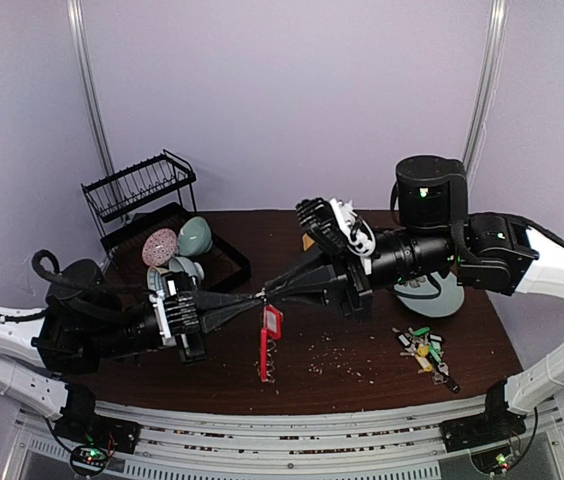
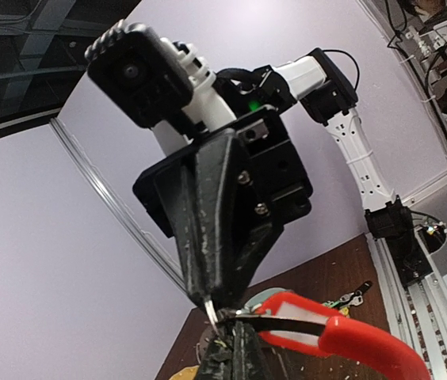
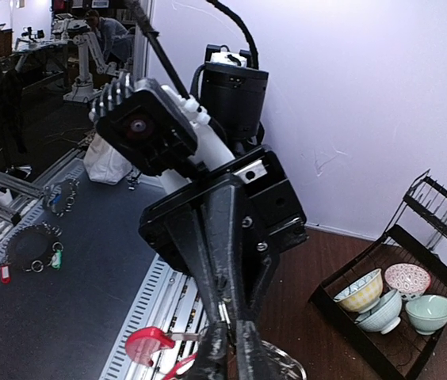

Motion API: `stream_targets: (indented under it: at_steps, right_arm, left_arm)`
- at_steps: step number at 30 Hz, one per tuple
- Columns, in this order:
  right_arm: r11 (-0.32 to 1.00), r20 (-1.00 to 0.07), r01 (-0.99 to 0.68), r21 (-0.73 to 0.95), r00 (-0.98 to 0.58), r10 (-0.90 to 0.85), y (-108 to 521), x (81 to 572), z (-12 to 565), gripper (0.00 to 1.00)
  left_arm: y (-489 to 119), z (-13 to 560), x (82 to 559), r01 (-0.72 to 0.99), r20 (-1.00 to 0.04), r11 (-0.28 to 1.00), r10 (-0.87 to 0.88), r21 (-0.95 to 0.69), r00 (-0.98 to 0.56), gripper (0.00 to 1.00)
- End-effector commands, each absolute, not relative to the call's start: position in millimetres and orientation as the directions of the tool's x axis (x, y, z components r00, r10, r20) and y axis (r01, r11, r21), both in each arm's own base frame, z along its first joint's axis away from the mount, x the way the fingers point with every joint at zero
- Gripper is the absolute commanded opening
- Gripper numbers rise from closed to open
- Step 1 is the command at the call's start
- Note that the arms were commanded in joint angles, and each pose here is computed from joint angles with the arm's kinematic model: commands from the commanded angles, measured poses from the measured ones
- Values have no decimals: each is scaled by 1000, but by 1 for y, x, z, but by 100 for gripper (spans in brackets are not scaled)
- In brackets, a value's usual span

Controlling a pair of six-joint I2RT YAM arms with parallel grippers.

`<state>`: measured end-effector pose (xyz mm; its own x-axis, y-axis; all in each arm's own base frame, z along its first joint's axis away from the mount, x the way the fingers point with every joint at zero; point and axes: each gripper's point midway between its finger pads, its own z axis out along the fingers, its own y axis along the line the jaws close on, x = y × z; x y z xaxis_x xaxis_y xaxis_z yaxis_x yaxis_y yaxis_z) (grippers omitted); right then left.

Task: Put the keys on the keyring

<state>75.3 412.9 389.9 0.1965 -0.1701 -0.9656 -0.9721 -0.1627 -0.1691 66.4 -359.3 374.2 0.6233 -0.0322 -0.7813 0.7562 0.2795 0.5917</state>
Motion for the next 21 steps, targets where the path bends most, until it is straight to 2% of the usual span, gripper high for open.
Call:
stream_targets:
  at_steps: [1, 6, 11, 13, 15, 18, 21]
  right_arm:
    - [-147, -967, -973, -176, 199, -160, 414, 77, 395, 0]
    - [-132, -963, -973, -188, 208, -168, 412, 79, 395, 0]
    - [-88, -950, -976, -198, 213, -228, 407, 87, 387, 0]
    - [-68, -944, -976, -205, 216, -249, 404, 91, 385, 0]
    - [-42, -938, -975, -217, 220, -268, 400, 94, 383, 0]
    - [-4, -924, -973, -229, 219, -314, 394, 102, 377, 0]
    - [45, -899, -966, -255, 220, -380, 390, 113, 369, 0]
  left_arm:
    - [-356, 399, 64, 759, -777, 314, -96, 570, 623, 0]
    - [-356, 396, 66, 767, -789, 317, -84, 558, 609, 0]
    - [-353, 393, 79, 800, -845, 357, -53, 482, 533, 0]
    - [-354, 388, 85, 810, -866, 366, -17, 459, 499, 13]
    - [-355, 381, 88, 819, -883, 363, 20, 443, 469, 19]
    - [-352, 374, 92, 838, -909, 369, 50, 403, 415, 37]
    - [-352, 368, 91, 866, -929, 337, 94, 368, 358, 41]
